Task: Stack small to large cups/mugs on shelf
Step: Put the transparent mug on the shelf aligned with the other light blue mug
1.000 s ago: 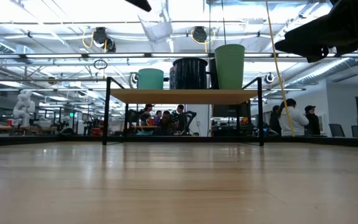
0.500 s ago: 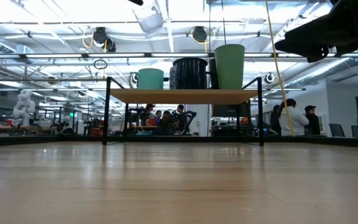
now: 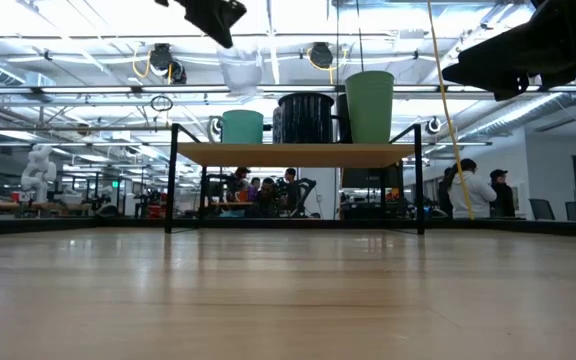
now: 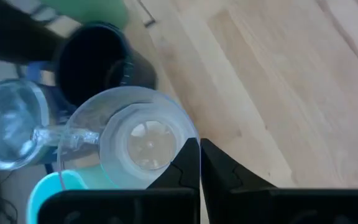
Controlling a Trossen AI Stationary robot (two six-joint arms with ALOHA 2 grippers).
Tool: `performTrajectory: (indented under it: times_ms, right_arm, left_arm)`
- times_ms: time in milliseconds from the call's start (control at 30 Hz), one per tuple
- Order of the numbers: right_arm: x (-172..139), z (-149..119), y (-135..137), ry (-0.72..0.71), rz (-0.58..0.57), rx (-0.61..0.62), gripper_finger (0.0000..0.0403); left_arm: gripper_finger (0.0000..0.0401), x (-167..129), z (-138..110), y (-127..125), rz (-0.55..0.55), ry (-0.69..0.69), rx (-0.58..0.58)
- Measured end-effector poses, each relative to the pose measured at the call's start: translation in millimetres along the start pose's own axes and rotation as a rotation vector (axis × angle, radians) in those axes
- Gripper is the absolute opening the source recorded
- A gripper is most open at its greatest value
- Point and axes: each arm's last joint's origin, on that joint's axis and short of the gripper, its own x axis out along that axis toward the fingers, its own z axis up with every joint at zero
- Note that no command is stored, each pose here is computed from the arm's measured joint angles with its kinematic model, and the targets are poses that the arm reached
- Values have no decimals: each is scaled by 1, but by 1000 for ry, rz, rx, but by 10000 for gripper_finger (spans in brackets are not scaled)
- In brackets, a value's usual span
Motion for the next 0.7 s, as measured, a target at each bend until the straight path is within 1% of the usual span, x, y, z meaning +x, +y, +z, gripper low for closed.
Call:
performTrajectory:
  times_ms: [133, 300, 500, 700]
  right_arm:
    - [0, 0, 0, 0, 0, 0, 189]
    - [0, 0, 0, 0, 0, -1, 189]
    - [0, 0, 0, 0, 0, -3, 189]
    - [0, 1, -1, -11, -10, 2, 189]
  left_arm:
    - [1, 14, -2, 1, -71, 50, 53]
    - [1, 24, -5, 2, -123, 81, 119]
    - [2, 28, -9, 4, -128, 83, 171]
    - [2, 40, -14, 8, -120, 84, 173]
